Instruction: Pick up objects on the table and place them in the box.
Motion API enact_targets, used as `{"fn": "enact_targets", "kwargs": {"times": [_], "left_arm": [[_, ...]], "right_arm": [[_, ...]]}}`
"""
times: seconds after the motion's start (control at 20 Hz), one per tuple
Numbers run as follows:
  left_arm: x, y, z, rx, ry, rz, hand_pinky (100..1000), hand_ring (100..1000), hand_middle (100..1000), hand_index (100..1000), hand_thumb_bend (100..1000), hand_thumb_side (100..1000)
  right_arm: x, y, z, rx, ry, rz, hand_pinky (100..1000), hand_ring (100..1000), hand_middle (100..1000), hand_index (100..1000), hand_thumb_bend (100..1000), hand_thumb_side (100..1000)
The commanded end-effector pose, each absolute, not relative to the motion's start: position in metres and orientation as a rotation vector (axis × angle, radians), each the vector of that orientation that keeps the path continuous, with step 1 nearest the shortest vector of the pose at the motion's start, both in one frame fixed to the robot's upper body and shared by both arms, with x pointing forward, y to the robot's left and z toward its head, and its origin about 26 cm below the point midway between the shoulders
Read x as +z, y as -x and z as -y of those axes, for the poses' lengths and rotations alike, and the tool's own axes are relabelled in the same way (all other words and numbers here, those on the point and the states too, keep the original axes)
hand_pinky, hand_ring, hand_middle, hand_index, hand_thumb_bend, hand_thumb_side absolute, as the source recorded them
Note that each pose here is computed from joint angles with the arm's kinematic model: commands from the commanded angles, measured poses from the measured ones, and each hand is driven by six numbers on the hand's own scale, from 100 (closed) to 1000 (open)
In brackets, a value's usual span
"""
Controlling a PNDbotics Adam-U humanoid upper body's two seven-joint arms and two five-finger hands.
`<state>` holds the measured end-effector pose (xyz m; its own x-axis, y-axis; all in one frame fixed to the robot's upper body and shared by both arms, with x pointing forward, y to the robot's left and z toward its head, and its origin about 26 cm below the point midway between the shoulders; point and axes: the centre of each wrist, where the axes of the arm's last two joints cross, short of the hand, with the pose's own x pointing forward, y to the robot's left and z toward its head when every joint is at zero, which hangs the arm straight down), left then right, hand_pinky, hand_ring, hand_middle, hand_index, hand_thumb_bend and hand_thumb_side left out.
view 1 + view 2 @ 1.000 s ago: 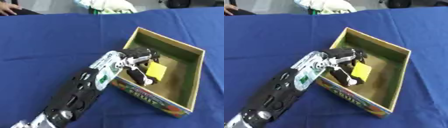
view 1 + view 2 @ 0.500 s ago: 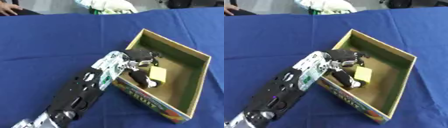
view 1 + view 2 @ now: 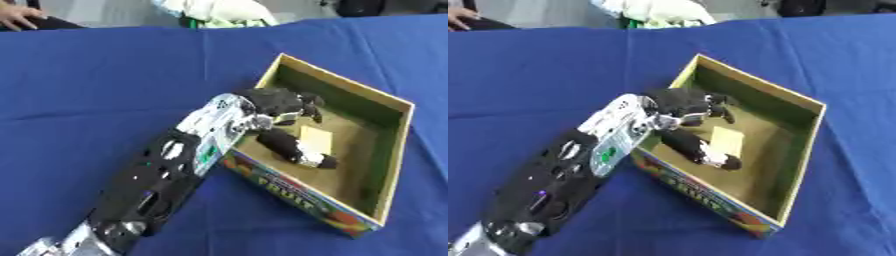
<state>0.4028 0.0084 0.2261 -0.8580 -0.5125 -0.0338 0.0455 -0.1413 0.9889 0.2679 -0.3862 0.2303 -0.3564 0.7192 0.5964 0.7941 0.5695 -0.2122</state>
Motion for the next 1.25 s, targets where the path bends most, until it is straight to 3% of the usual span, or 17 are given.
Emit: {"fn": "enact_targets", "kwargs": {"times": [0.05, 0.25, 0.6, 0.8, 0.9, 1.25], "left_arm": [[0.25, -0.398, -0.011, -2.019, -0.544, 1.837, 788, 877, 1000, 889, 595, 982], [0.261, -0.392, -0.015, -1.968, -0.519, 1.892, 777, 870, 1000, 864, 488, 962], [0.314, -0.378, -0.05, -1.73, -0.529, 2.214, 779, 876, 1000, 798, 115, 791], [0.336, -0.373, -0.091, -1.508, -0.587, 2.327, 780, 880, 1000, 781, 100, 784], [0.342, -0.37, -0.114, -1.395, -0.618, 2.354, 785, 888, 1000, 779, 100, 851], [0.351, -0.348, -0.197, -0.984, -0.731, 2.408, 813, 925, 1000, 769, 100, 957]], "right_arm": [[0.242, -0.264, 0.388, -0.142, 1.232, 2.179, 613, 761, 632, 829, 100, 1000], [0.241, -0.263, 0.388, -0.144, 1.233, 2.174, 612, 761, 631, 828, 100, 1000], [0.241, -0.262, 0.391, -0.161, 1.258, 2.171, 613, 762, 633, 828, 100, 1000], [0.242, -0.261, 0.392, -0.169, 1.276, 2.174, 614, 762, 633, 828, 100, 1000], [0.243, -0.26, 0.393, -0.173, 1.283, 2.176, 615, 763, 634, 828, 100, 1000], [0.243, -0.26, 0.394, -0.191, 1.289, 2.214, 618, 765, 639, 831, 100, 1000]]}}
